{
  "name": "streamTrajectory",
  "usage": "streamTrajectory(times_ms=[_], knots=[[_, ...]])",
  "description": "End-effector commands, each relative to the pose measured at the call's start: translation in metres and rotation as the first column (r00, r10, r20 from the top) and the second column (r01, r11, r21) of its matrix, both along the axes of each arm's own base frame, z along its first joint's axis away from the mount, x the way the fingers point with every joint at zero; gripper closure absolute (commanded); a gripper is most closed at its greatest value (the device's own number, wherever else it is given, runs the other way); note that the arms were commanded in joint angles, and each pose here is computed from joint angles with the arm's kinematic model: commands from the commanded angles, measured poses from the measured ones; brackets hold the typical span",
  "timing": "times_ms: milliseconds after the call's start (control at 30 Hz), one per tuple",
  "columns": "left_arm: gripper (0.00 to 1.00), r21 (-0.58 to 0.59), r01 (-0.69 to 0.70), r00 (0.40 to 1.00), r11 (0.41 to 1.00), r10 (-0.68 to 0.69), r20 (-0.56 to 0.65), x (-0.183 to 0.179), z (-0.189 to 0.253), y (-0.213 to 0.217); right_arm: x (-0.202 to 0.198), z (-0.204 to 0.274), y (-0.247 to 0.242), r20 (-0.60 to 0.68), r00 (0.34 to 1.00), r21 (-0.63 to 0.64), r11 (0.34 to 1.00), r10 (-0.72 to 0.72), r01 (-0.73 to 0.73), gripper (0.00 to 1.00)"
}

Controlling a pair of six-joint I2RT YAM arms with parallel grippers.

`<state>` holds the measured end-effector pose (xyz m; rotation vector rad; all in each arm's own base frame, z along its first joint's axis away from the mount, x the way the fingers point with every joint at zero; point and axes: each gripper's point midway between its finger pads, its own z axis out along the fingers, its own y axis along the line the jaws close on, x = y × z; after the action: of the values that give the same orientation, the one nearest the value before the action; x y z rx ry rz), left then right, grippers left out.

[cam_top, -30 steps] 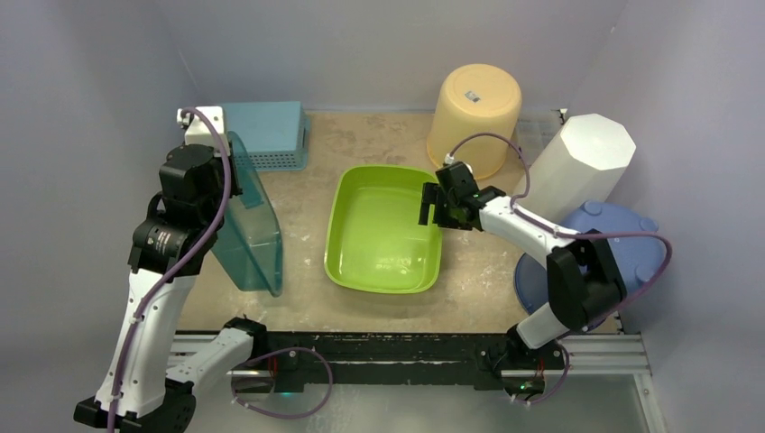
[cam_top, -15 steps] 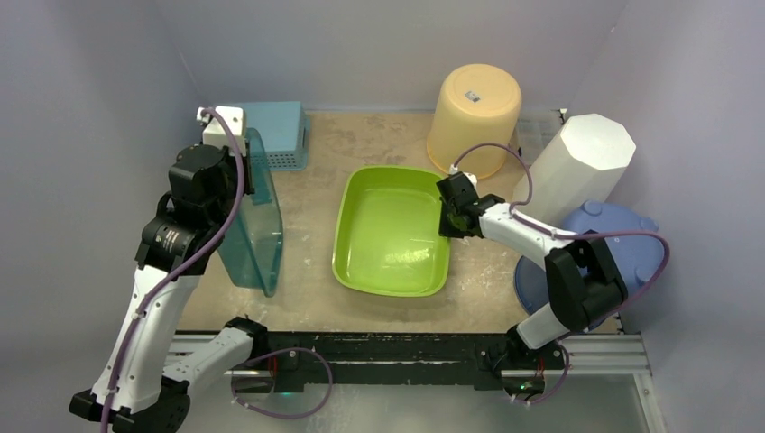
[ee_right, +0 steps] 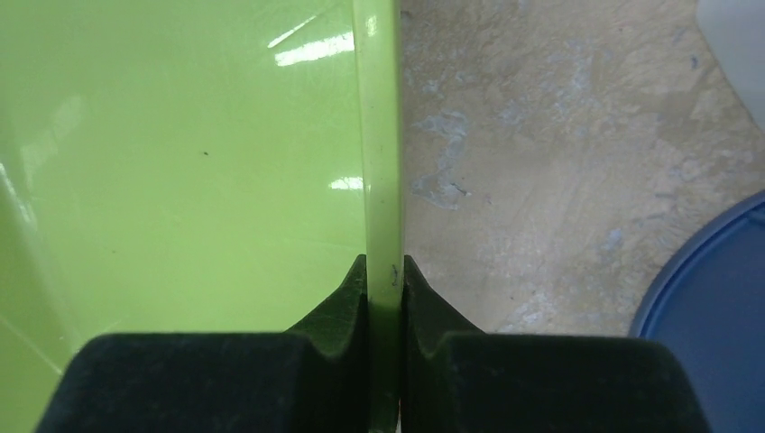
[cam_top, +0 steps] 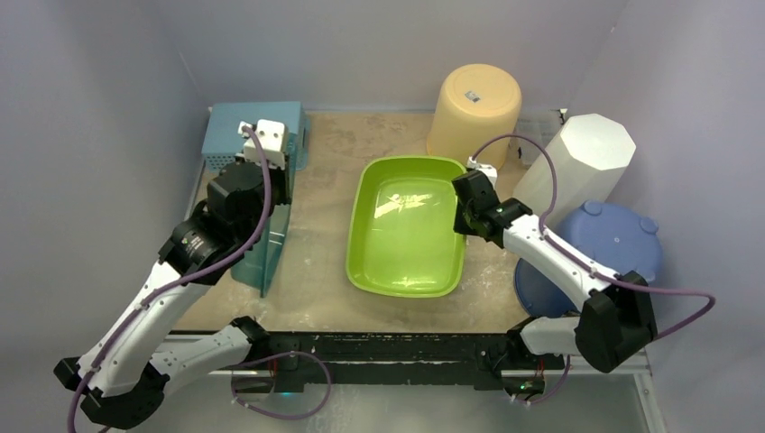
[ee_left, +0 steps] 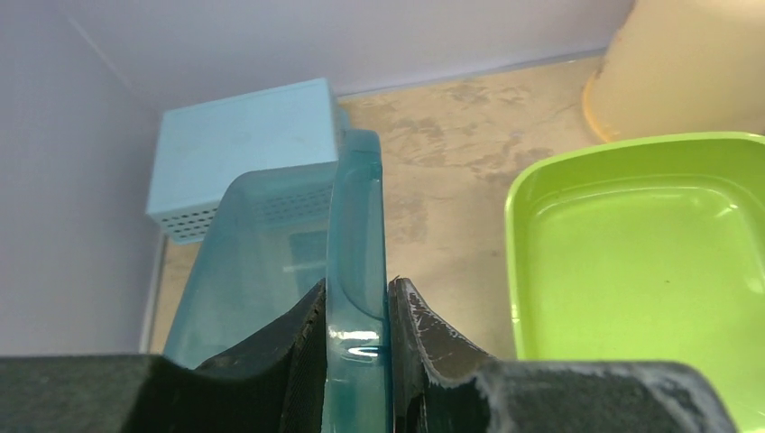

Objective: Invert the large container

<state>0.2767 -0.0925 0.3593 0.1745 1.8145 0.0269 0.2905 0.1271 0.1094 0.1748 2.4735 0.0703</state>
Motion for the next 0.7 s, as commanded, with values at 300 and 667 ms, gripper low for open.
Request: streamTrajectory(times_ms=[300, 667], knots=[[1.00, -0.100, 0.013, 0.976, 0.995, -0.035, -0.213, -0.026, -0.125, -0.077, 0.003, 0.074, -0.023, 0.171, 0.982, -0.011, 0.997, -0.079, 0.082, 1.00], [1.00, -0.177, 0.024, 0.966, 0.984, -0.069, -0.250, -0.032, -0.164, -0.092, -0.003, 0.090, -0.028, 0.215, 0.970, 0.033, 0.993, -0.117, 0.112, 1.00]])
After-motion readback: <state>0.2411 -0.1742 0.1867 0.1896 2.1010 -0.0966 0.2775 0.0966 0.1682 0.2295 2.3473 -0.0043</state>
